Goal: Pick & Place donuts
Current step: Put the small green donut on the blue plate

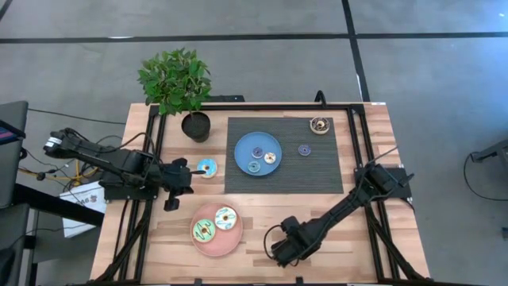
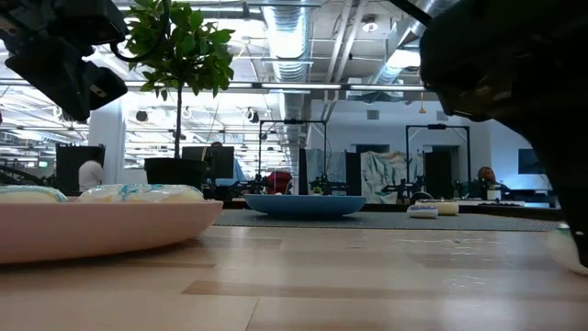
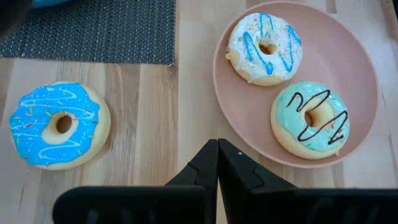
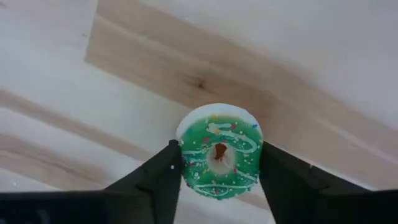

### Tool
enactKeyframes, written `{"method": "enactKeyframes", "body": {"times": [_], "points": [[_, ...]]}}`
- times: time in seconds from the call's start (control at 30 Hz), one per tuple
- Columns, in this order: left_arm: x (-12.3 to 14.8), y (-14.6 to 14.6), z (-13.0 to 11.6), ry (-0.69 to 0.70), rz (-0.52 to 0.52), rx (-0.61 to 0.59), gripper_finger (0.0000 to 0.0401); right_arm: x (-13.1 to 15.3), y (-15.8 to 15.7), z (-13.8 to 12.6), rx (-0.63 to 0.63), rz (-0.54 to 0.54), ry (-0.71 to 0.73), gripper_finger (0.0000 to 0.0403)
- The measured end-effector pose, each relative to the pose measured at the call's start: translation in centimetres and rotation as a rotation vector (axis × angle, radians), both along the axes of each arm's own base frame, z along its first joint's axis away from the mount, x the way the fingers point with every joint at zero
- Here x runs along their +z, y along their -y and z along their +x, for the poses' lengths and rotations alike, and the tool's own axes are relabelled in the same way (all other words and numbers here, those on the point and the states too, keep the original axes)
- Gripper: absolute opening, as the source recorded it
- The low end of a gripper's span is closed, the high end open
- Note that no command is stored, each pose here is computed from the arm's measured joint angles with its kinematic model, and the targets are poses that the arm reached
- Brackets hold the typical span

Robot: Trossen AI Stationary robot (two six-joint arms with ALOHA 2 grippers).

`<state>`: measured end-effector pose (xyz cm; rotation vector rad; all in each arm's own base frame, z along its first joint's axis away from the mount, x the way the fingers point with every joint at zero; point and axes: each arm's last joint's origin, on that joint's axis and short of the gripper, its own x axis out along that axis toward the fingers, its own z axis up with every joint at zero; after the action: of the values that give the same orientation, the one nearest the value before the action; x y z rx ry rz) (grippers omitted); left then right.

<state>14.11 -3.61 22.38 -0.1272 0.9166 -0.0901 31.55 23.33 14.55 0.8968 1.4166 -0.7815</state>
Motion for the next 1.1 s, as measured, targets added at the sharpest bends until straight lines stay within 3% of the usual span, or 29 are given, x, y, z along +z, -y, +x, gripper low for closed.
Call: {"method": "enactKeyframes", "body": {"times": [0.23, 0.43, 0.7, 0.87, 1.1], "points": [[0.0, 0.0, 0.0, 0.001, 0.000, 0.000, 0.0000, 0.4, 0.5, 0.3, 0.039, -0.019, 0.030, 0.0134], [0.0, 0.0, 0.0, 0.003, -0.001, 0.000, 0.0000, 3.5, 3.8, 1.7, 0.112, -0.088, 0.149, 0.0124], [0.2, 0.0, 0.2, 0.029, -0.004, 0.022, 0.0000, 8.2, 12.8, 4.2, 0.243, -0.210, 0.283, 0.0123], [0.3, 0.0, 0.3, 0.042, -0.020, 0.069, 0.0000, 10.4, 18.9, 6.1, 0.337, -0.285, 0.444, 0.0123], [0.3, -0.1, 0.3, 0.042, -0.024, 0.124, 0.0000, 12.0, 26.8, 7.6, 0.419, -0.392, 0.606, 0.0123]]}}
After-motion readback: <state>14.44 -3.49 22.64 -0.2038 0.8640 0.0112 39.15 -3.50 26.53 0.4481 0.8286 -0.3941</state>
